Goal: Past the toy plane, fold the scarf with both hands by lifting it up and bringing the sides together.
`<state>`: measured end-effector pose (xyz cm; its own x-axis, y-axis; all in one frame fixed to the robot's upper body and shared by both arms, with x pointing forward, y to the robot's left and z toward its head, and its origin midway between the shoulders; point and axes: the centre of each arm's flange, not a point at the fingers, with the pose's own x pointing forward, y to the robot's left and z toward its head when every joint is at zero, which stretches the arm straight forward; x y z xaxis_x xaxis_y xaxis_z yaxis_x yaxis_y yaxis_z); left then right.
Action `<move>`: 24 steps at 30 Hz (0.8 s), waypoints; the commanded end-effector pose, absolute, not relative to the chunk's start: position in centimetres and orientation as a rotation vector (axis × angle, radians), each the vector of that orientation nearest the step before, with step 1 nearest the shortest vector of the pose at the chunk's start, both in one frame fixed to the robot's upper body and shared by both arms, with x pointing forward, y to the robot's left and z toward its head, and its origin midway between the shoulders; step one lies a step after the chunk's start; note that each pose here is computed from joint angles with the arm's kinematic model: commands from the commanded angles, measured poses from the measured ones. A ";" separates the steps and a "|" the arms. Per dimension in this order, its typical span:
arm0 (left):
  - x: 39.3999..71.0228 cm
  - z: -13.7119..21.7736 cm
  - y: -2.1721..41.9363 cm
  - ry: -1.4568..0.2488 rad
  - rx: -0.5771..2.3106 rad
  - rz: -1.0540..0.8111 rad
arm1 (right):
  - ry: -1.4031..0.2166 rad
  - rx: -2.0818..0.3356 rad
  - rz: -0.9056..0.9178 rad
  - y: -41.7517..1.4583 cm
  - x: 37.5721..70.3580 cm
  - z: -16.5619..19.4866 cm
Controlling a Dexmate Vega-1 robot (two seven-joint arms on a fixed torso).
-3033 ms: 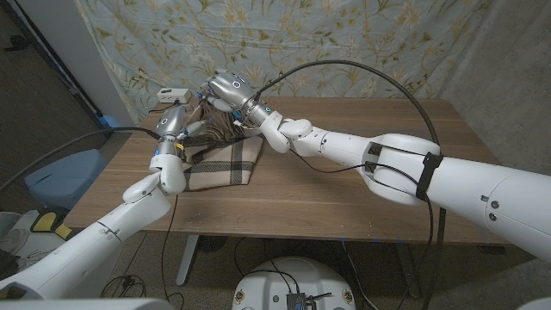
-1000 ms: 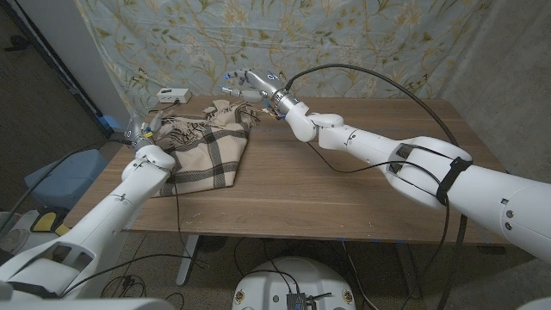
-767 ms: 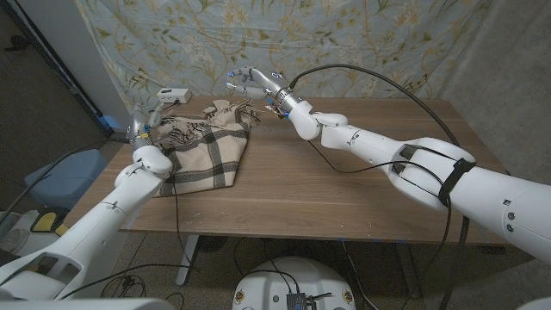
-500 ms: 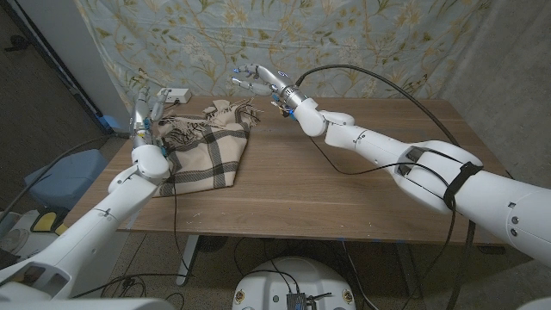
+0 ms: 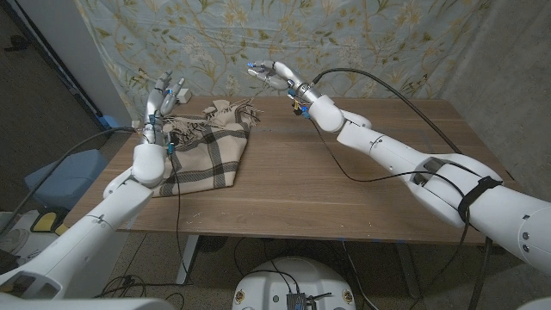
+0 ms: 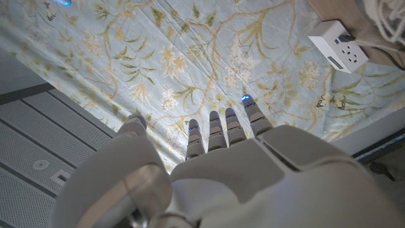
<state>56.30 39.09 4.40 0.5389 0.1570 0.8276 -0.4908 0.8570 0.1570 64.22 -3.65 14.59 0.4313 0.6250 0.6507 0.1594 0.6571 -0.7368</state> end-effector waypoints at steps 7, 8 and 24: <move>55.5 4.3 35.2 -1.029 0.304 0.034 | -1.022 -0.556 0.333 -12.1 61.2 13.1; 55.5 4.2 35.1 -1.030 0.297 0.020 | -1.013 -0.540 0.332 -12.5 61.1 13.0; 56.6 4.0 34.0 -1.026 0.236 -0.150 | -0.913 -0.293 0.287 -18.6 59.6 9.9</move>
